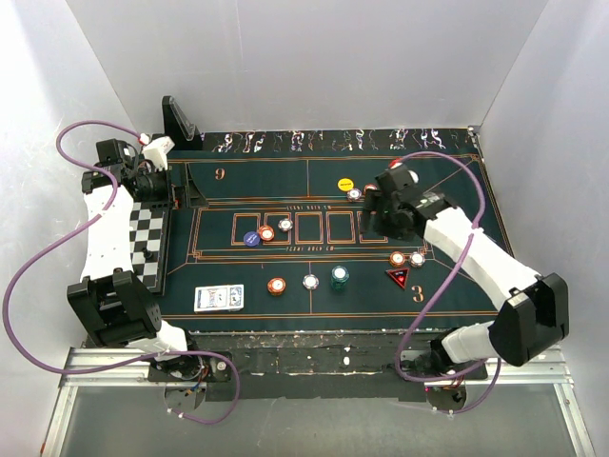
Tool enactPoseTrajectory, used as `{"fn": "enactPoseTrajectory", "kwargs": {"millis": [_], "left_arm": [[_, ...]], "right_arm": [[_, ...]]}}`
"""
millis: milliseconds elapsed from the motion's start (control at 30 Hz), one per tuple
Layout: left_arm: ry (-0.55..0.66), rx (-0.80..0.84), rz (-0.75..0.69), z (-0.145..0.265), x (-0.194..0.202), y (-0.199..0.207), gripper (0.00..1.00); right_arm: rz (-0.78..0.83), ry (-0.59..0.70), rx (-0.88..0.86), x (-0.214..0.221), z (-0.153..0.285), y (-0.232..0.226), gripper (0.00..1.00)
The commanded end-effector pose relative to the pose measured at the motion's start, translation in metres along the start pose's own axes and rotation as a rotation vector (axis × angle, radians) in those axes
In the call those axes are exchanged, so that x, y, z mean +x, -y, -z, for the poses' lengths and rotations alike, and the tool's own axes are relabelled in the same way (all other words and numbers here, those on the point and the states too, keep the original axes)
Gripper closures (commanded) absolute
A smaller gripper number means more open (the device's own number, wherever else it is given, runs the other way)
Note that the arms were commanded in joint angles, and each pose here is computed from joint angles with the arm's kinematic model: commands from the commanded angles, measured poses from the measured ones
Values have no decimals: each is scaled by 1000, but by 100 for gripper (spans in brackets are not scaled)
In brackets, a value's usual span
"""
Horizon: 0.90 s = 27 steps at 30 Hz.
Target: Distribute texas hold em gaming equipment
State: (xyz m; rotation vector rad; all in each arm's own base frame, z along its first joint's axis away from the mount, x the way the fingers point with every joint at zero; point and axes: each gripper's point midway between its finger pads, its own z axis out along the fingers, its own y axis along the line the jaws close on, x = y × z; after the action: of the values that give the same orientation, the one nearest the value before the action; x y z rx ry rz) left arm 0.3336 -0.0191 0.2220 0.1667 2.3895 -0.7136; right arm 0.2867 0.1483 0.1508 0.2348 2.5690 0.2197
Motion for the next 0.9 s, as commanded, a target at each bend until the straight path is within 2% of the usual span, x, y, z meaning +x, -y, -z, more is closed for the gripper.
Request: {"fn": "enactPoseTrajectory", "kwargs": {"millis": [0,167,367,733,867], "left_arm": [[48,-11,-21,9,-8,4,2],[61,-34,-31,11,-9,2,2],[59,-25,-32,12,-11,4,2],[67,-24,-33,12,-10,5,2],[66,-30,-34,13,-11,4,2]], "right_arm": [[160,-112,-72,39,12,-38,11],[288,-179,-104,76,3,-61,10],[379,-229,-98,97,-4,-75,9],[413,-288,-53,118,-28,-72,8],[416,-302,-41,121,-35,-73,11]]}}
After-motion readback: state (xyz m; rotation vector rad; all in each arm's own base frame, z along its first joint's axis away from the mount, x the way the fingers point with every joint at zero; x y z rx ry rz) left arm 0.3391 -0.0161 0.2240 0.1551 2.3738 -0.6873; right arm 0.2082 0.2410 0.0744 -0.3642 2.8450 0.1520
